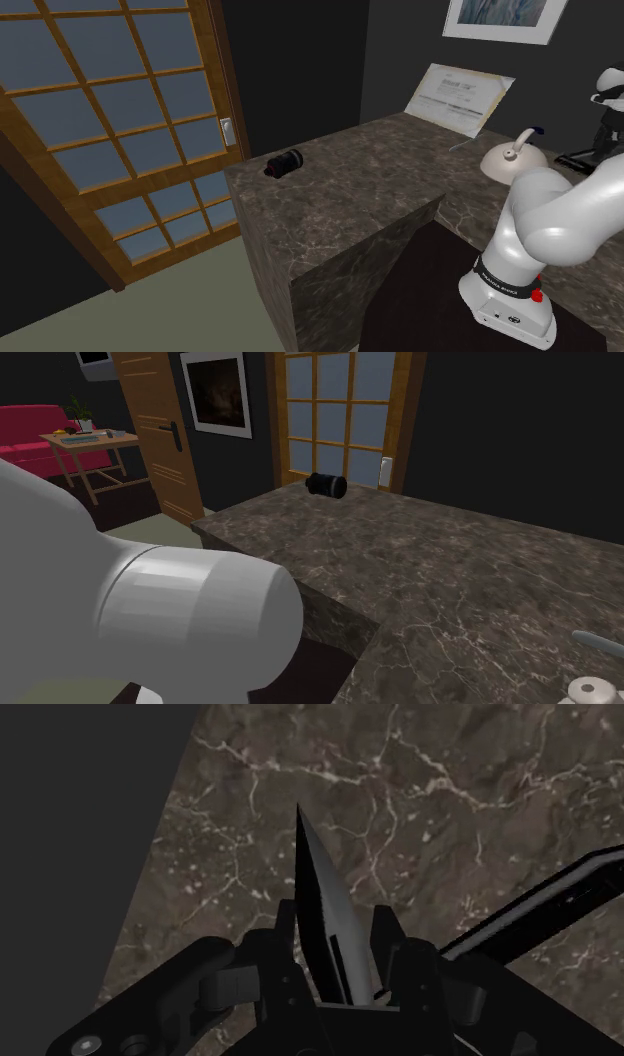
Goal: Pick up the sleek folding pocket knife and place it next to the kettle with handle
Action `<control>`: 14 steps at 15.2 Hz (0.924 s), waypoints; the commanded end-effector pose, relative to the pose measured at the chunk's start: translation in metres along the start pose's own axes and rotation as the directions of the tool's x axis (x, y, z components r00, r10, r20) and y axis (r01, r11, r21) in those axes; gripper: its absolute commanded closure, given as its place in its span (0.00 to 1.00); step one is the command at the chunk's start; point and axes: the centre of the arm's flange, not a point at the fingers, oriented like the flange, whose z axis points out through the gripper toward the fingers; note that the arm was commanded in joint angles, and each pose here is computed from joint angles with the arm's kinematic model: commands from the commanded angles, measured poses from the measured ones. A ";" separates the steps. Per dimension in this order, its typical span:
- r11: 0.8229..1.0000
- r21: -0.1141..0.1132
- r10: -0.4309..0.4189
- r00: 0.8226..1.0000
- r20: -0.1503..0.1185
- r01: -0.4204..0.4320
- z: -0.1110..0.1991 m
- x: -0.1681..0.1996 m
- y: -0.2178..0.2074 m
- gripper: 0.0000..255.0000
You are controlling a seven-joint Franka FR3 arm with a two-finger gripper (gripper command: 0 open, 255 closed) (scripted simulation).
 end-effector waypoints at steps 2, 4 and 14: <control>1.000 0.004 -0.003 1.000 -0.003 0.003 0.017 0.004 -0.002 1.00; 1.000 0.004 -0.003 1.000 -0.003 0.003 0.027 0.005 -0.002 1.00; 1.000 0.004 -0.003 1.000 -0.003 0.003 0.061 0.006 -0.003 1.00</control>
